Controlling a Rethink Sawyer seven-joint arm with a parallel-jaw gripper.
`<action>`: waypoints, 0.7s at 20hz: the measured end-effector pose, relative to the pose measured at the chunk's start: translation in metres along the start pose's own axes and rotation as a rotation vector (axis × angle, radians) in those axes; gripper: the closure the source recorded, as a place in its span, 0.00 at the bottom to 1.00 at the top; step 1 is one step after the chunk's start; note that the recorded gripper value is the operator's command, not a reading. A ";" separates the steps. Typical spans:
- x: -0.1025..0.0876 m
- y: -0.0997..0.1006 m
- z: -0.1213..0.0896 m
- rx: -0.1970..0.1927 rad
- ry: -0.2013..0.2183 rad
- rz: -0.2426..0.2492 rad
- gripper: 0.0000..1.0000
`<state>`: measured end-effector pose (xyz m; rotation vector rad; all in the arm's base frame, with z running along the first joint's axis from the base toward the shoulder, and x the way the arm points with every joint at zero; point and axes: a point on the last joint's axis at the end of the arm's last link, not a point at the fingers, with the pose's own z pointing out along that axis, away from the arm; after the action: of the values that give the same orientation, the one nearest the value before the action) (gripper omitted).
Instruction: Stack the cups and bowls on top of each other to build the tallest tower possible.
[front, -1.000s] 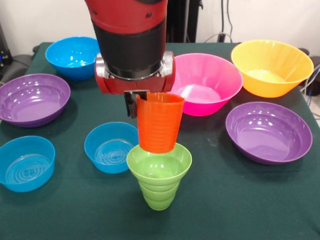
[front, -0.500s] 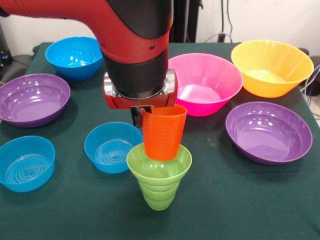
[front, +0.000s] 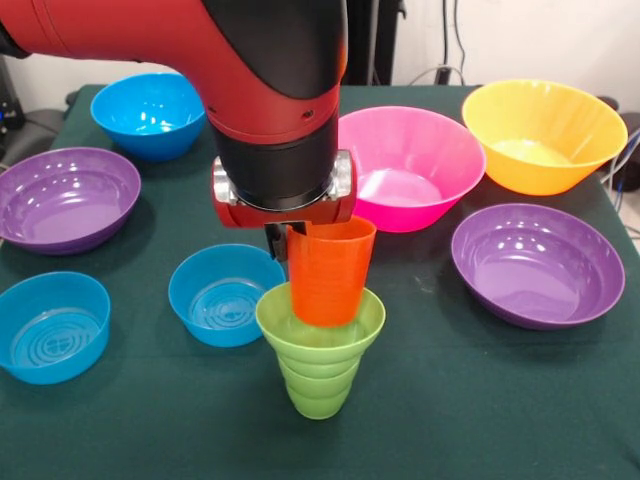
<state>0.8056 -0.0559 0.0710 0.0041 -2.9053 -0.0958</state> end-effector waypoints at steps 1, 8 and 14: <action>0.000 0.000 0.001 0.000 0.001 0.000 1.00; 0.000 0.000 0.005 -0.003 0.006 0.000 1.00; -0.007 0.001 0.006 0.001 -0.008 0.004 1.00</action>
<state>0.8106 -0.0544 0.0633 -0.0014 -2.9133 -0.0943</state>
